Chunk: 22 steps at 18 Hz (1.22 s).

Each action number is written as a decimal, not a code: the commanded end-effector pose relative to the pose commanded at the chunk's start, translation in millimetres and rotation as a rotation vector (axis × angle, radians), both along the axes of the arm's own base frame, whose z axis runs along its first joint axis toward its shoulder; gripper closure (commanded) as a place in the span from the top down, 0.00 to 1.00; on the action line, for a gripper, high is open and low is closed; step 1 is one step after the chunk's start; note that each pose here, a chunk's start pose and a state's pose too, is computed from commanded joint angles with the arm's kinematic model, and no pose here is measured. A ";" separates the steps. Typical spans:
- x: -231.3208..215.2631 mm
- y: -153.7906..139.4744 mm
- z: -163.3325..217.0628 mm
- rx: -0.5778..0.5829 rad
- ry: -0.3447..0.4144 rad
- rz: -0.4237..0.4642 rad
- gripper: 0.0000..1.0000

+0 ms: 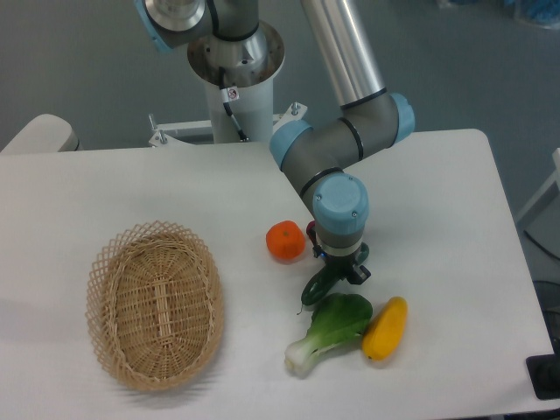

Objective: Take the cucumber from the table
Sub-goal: 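Close the gripper around the middle of the green cucumber, then lift the held cucumber up off the table toward the basket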

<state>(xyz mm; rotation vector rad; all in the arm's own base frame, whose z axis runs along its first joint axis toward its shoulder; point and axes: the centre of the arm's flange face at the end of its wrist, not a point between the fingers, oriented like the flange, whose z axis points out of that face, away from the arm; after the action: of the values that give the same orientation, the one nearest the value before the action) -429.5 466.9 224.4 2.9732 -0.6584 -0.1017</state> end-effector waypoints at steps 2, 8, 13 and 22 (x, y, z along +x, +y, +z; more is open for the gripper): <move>3.6 1.1 22.2 0.030 -0.011 -0.001 0.16; 29.7 12.2 110.6 0.250 -0.087 0.073 0.16; 67.7 25.8 134.6 0.300 -0.116 0.112 0.17; 95.6 42.1 162.5 0.353 -0.116 0.178 0.17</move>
<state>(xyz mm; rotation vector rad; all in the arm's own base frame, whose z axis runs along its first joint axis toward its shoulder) -333.9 508.9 386.9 3.3839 -0.4194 -0.0350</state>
